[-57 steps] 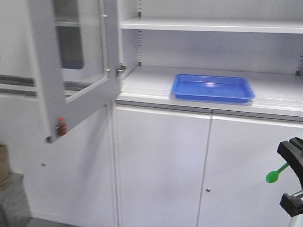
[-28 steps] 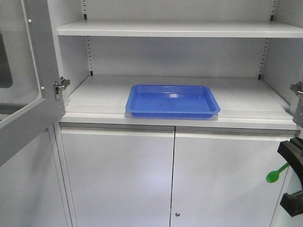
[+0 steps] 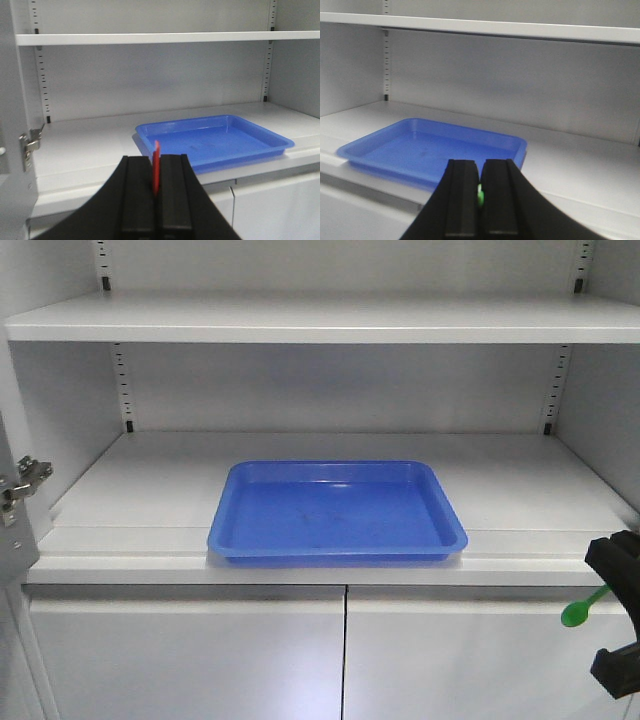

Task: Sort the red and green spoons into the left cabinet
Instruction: 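Turn and drive up to the open cabinet with the blue tray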

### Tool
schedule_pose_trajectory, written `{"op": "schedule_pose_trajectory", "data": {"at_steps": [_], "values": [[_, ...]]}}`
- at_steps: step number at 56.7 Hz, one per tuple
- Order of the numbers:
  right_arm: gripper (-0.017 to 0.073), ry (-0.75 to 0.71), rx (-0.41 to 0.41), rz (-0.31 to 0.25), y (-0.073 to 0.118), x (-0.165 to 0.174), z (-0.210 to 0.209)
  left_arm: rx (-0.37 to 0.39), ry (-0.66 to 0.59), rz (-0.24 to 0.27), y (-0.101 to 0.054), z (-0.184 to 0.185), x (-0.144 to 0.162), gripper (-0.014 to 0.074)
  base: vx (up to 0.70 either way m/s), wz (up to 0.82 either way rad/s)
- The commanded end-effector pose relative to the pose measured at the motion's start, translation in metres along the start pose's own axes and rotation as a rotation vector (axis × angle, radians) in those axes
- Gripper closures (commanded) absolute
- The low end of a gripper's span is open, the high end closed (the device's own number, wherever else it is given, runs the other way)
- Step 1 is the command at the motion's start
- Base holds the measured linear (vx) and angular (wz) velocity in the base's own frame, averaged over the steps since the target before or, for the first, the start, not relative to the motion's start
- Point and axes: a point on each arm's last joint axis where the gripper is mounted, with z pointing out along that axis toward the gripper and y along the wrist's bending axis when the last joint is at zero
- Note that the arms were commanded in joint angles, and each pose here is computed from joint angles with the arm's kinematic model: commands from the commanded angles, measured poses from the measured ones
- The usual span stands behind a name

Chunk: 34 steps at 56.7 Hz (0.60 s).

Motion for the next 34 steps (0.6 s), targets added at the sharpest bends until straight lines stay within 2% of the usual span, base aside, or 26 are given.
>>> {"op": "schedule_pose_trajectory", "data": {"at_steps": [1, 34], "values": [[0.0565, -0.101, -0.025, 0.006, 0.0017, -0.0192, -0.0005, 0.022, -0.099, -0.008, -0.0021, -0.0006, -0.0154, 0.0597, 0.38, -0.13], [0.0565, -0.101, -0.025, 0.006, 0.0017, -0.0192, -0.0005, 0.022, -0.099, -0.008, -0.0021, -0.0006, -0.0154, 0.0597, 0.32, -0.06]]}}
